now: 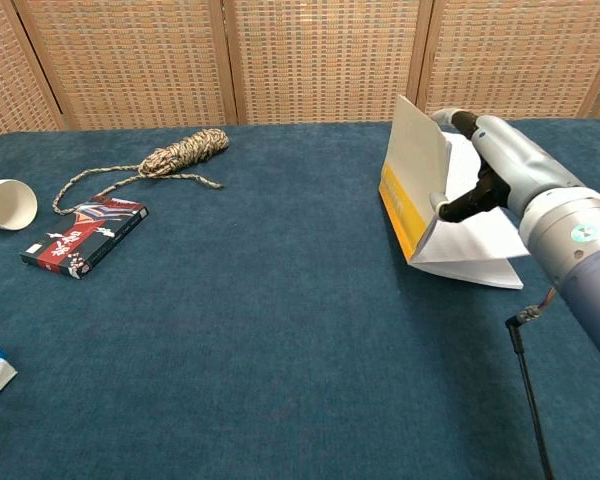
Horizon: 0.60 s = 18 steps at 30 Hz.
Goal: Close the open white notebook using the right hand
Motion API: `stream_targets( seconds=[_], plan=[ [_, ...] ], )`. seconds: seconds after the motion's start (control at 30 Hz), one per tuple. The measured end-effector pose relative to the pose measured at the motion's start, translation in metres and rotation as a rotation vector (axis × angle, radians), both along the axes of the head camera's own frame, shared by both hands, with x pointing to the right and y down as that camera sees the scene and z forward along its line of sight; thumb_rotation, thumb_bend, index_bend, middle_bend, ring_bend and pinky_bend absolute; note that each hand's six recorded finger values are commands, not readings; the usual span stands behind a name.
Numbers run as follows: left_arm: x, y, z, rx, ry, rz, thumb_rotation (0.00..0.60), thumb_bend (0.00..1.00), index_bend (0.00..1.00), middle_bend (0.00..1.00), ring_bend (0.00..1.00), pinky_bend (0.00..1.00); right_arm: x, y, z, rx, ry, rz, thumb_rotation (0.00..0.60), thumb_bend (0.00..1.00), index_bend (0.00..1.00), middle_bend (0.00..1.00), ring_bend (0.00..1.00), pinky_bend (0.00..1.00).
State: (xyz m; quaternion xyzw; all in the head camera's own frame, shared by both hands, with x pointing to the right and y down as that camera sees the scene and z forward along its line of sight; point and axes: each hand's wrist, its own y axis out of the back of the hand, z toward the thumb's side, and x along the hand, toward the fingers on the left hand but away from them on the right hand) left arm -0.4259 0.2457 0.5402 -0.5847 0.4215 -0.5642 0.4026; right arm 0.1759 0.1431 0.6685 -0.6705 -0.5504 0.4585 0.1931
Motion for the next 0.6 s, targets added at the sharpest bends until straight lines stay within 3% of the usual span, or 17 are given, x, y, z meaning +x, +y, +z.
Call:
stream_targets(
  seconds=[0.6],
  plan=[
    [0.003, 0.002, -0.007, 0.029, -0.005, 0.009, 0.600, 0.07, 0.00, 0.00, 0.00, 0.00, 0.051, 0.014, -0.007, -0.023, 0.037, 0.036, 0.600, 0.56, 0.00, 0.00, 0.00, 0.00]
  ],
)
